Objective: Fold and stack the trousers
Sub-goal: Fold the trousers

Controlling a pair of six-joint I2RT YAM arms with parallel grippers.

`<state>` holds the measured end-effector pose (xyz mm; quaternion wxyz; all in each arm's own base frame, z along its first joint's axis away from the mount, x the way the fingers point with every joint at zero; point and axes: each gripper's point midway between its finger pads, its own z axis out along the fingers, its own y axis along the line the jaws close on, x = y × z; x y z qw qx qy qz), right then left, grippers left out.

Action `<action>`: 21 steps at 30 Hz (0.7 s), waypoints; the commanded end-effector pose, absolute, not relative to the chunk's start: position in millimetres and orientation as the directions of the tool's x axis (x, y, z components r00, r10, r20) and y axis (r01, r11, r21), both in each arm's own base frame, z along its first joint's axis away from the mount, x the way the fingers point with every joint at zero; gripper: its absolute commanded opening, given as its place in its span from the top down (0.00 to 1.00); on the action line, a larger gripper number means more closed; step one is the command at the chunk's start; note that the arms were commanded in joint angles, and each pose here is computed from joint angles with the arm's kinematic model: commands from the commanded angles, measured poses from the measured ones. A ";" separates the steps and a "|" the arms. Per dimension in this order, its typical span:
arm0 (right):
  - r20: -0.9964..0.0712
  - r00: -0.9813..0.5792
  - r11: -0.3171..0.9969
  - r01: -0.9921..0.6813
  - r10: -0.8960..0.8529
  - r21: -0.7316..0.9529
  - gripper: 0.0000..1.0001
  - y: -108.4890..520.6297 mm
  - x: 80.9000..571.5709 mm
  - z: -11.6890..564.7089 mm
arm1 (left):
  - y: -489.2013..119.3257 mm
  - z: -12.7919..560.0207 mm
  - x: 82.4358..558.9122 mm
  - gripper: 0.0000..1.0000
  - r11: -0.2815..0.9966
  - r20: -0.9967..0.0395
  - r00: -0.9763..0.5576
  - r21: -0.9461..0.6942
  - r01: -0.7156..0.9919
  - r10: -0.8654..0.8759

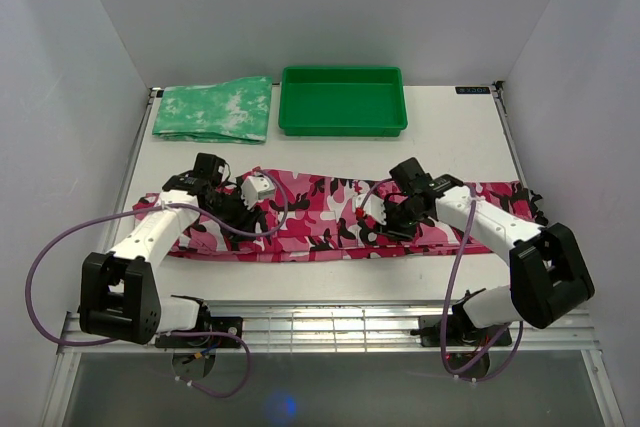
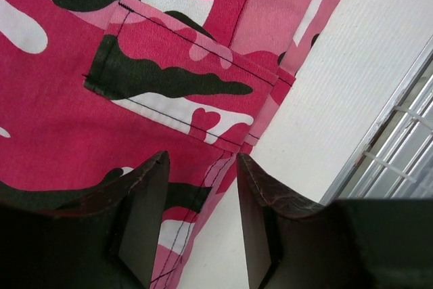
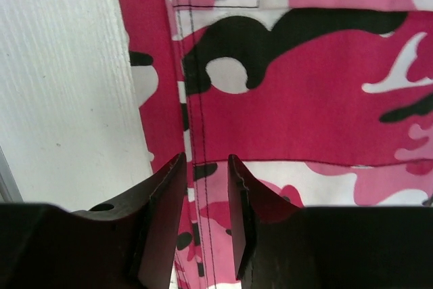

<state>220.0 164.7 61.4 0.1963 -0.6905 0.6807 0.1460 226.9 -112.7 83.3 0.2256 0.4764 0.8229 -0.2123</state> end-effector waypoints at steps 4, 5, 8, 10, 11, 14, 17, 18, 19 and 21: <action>-0.435 0.056 -0.021 -0.996 -0.899 -0.086 0.62 166.6 213.3 38.8 | -116.0 90.3 230.0 0.38 0.539 -0.608 -0.524 -0.179 0.823 0.597; -0.426 0.059 -0.023 -0.996 -0.903 -0.087 0.61 165.1 212.8 36.0 | -115.1 89.8 230.6 0.35 0.547 -0.605 -0.534 -0.185 0.816 0.591; -0.401 0.046 -0.015 -0.997 -0.915 -0.079 0.60 160.5 213.3 29.1 | -112.5 88.2 232.8 0.30 0.567 -0.598 -0.555 -0.194 0.801 0.579; -0.392 0.038 -0.005 -0.996 -0.919 -0.087 0.59 159.7 216.0 26.8 | -110.8 85.6 233.5 0.27 0.574 -0.589 -0.562 -0.193 0.796 0.581; -0.390 0.037 0.000 -0.995 -0.920 -0.096 0.59 159.5 218.1 26.0 | -109.9 84.8 233.5 0.27 0.573 -0.586 -0.560 -0.190 0.797 0.585; -0.365 0.040 -0.001 -0.994 -0.930 -0.106 0.59 155.6 220.6 21.8 | -104.6 77.3 231.7 0.26 0.568 -0.563 -0.557 -0.178 0.803 0.611; -0.347 0.053 -0.015 -0.994 -0.936 -0.109 0.61 151.7 219.0 18.4 | -99.2 72.1 232.8 0.27 0.573 -0.542 -0.559 -0.164 0.803 0.628; -0.348 0.055 -0.014 -0.993 -0.936 -0.119 0.64 151.6 220.4 19.7 | -98.6 71.3 231.5 0.27 0.563 -0.536 -0.553 -0.165 0.810 0.638; -0.350 0.055 -0.014 -0.993 -0.935 -0.120 0.73 152.0 220.5 20.4 | -98.1 70.3 231.7 0.28 0.562 -0.532 -0.554 -0.168 0.810 0.640; -0.360 0.051 -0.007 -0.993 -0.932 -0.122 0.83 153.4 220.4 25.4 | -97.3 70.8 232.0 0.30 0.549 -0.531 -0.540 -0.160 0.820 0.653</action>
